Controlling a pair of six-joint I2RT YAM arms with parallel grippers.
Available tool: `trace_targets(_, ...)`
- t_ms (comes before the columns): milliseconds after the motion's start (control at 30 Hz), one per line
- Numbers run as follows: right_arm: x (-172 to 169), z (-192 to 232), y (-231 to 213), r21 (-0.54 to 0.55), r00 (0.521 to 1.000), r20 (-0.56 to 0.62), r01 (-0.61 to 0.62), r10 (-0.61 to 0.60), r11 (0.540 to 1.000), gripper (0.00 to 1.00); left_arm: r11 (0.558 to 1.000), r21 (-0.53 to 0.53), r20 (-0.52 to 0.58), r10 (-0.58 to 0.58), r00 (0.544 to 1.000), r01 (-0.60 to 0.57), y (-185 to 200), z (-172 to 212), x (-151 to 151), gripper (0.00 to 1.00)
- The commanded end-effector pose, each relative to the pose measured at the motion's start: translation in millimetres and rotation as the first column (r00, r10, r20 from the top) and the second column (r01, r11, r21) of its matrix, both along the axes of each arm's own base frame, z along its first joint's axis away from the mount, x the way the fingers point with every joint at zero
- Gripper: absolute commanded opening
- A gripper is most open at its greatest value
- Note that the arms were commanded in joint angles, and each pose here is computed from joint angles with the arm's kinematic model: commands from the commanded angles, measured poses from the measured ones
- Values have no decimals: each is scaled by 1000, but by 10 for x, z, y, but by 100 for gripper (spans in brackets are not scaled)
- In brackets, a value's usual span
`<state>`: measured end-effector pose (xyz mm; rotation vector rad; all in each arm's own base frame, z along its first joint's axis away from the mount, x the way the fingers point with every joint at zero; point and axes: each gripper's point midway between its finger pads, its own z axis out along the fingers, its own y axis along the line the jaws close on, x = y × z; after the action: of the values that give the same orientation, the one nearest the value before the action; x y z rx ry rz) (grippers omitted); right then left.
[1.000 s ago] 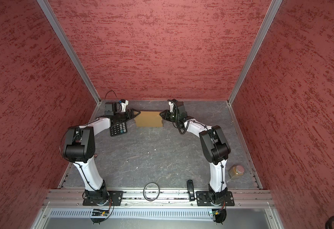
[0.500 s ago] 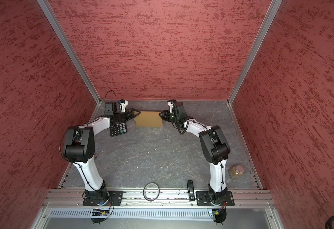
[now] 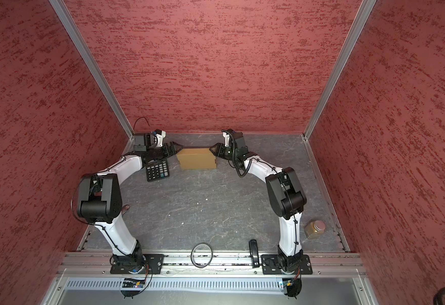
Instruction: Fold the paper box
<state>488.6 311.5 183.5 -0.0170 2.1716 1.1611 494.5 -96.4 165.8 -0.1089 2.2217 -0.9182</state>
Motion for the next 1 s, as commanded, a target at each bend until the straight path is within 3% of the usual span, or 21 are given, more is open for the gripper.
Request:
trace_targets(0,46,140,-7,-17,1000,30,5,-5,1000,49,1000,18,27,12,1000,-13,75,137,-40,92)
trace_targets(300,78,74,-69,-75,1000,24,3,-1,997,48,997,70,4,36,999,-37,180,9,-256,86)
trace_targets(567,82,-45,-64,-96,1000,7,-14,15,995,47,998,51,-22,33,999,-32,160,-202,-217,77)
trace_targets(700,94,-74,-61,-92,1000,0,-14,14,996,46,998,43,-20,36,999,-35,157,-219,-184,67)
trace_targets(967,108,-89,-43,-92,1000,-2,-18,18,996,46,999,30,-33,43,999,-42,171,-307,-144,66)
